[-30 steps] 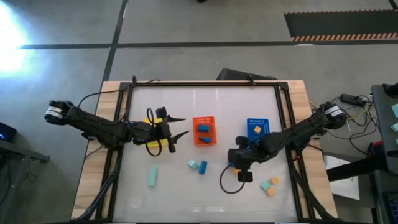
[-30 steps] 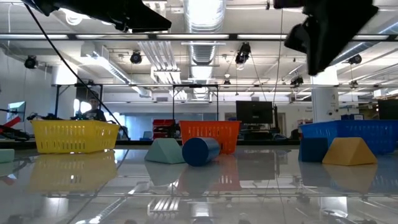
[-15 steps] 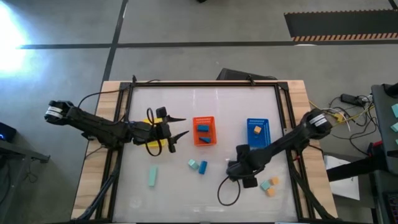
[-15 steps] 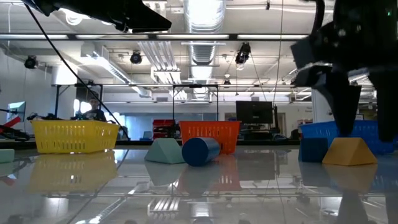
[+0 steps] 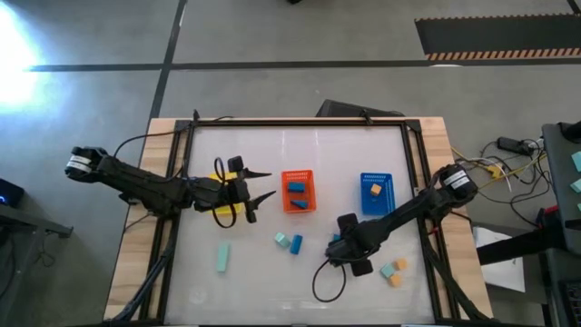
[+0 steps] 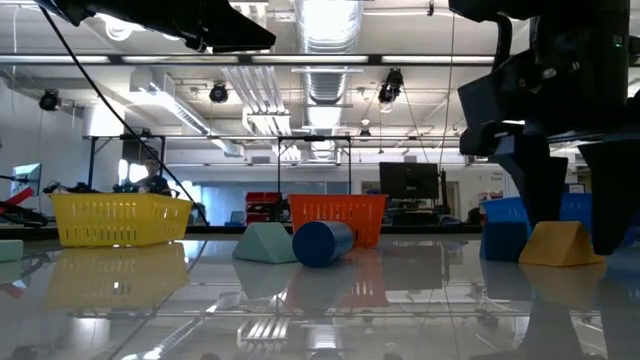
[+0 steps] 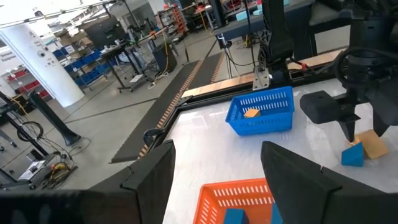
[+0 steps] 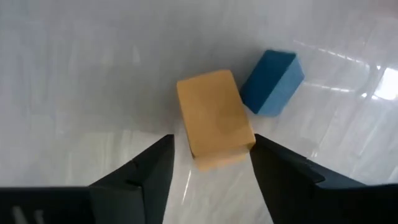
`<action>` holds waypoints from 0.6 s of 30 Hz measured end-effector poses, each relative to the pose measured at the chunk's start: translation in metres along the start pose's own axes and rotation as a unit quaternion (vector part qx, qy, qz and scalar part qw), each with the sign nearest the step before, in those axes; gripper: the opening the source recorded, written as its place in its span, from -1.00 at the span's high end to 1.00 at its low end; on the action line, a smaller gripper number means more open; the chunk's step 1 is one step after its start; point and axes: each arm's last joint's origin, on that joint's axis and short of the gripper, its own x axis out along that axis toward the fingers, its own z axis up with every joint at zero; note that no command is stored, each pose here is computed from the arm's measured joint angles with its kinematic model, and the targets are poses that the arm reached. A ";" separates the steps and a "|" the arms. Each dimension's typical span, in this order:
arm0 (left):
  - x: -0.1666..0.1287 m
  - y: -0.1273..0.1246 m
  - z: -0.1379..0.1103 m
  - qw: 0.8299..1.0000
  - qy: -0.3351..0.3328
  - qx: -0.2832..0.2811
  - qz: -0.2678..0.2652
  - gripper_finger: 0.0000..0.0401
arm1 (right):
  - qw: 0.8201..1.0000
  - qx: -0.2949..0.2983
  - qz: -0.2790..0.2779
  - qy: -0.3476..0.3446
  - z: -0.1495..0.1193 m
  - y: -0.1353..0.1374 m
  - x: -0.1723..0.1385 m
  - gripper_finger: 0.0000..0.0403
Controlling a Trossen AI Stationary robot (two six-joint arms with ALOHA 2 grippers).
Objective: Sort & place blocks by color
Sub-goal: Put the yellow block into the blue bin
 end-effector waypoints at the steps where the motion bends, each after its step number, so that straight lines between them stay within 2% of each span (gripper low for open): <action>1: 0.000 0.000 0.000 1.000 0.000 0.000 0.000 -0.10 | 1.000 0.000 0.001 -0.003 0.001 0.000 0.000 0.06; 10: 0.000 0.000 0.000 1.000 0.000 0.000 0.000 -0.10 | 1.000 0.002 0.004 -0.013 0.003 -0.001 0.002 0.39; 18: 0.000 0.000 0.000 1.000 0.000 0.000 0.000 -0.10 | 1.000 0.007 0.023 -0.009 0.003 0.000 0.000 0.40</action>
